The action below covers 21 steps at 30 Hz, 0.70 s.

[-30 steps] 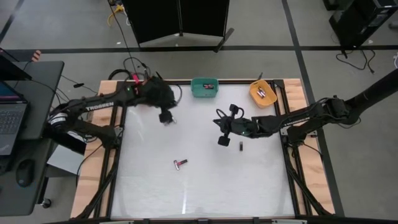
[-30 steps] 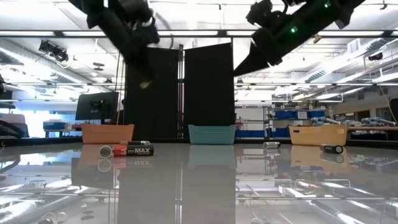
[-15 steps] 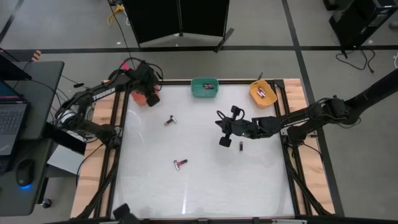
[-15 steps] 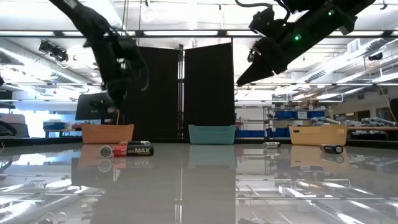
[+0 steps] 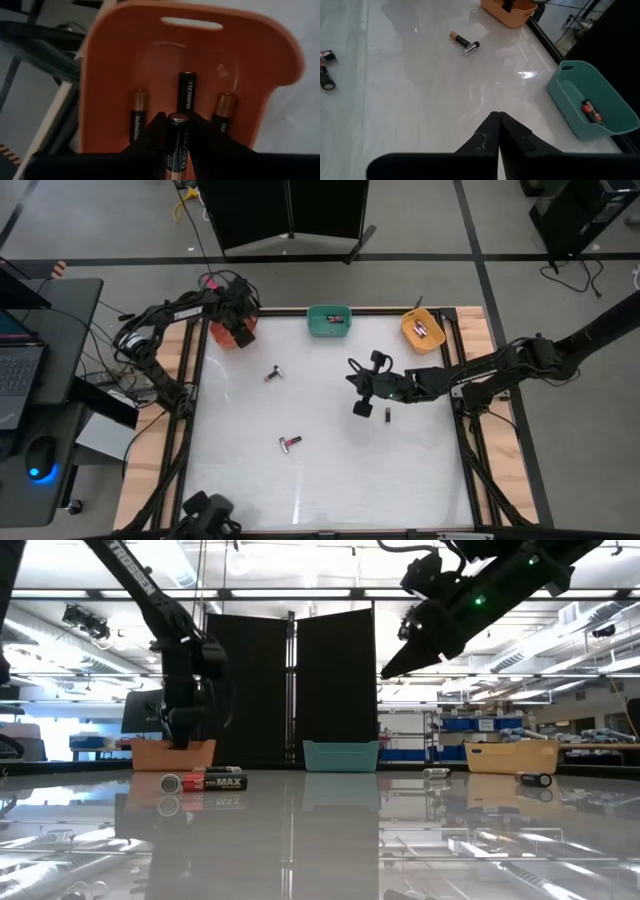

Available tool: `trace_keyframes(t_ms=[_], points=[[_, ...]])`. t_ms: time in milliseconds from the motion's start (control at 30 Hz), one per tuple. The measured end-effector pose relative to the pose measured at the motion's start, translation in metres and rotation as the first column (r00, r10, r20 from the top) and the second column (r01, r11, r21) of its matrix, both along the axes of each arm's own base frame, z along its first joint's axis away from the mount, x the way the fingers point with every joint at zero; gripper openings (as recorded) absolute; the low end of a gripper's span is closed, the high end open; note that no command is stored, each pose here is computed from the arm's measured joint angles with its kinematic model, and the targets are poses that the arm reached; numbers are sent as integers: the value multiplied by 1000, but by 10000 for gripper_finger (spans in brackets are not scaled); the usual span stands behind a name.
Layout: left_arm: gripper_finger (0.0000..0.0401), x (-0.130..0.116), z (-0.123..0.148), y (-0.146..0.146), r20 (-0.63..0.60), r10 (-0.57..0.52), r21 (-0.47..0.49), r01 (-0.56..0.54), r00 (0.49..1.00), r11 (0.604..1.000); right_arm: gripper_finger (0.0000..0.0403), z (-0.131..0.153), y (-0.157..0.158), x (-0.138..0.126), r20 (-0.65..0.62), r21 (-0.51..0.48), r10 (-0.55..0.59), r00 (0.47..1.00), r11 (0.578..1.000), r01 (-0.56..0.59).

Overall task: Sort batteries
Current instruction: Put the brown battery into the orange bin

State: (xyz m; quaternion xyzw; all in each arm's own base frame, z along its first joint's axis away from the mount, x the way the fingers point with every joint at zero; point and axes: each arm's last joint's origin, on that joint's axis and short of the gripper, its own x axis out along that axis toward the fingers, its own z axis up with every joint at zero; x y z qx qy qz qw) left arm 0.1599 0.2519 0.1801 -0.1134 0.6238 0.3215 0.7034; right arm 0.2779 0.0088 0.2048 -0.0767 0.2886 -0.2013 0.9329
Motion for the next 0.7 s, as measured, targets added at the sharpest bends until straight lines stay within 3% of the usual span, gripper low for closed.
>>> trace_keyframes(t_ms=[367,533,700], points=[[58,3,-17,5,-26,8,-41,-9,1000,999,15,0,0,0,0,3,4,1000,1000,-4],[100,3,-17,5,-39,23,-30,-24,999,999,10,0,0,0,0,4,4,1000,1000,-4],[112,4,-17,6,-30,40,-14,-40,999,999,12,0,0,0,0,4,4,1000,1000,-4]])
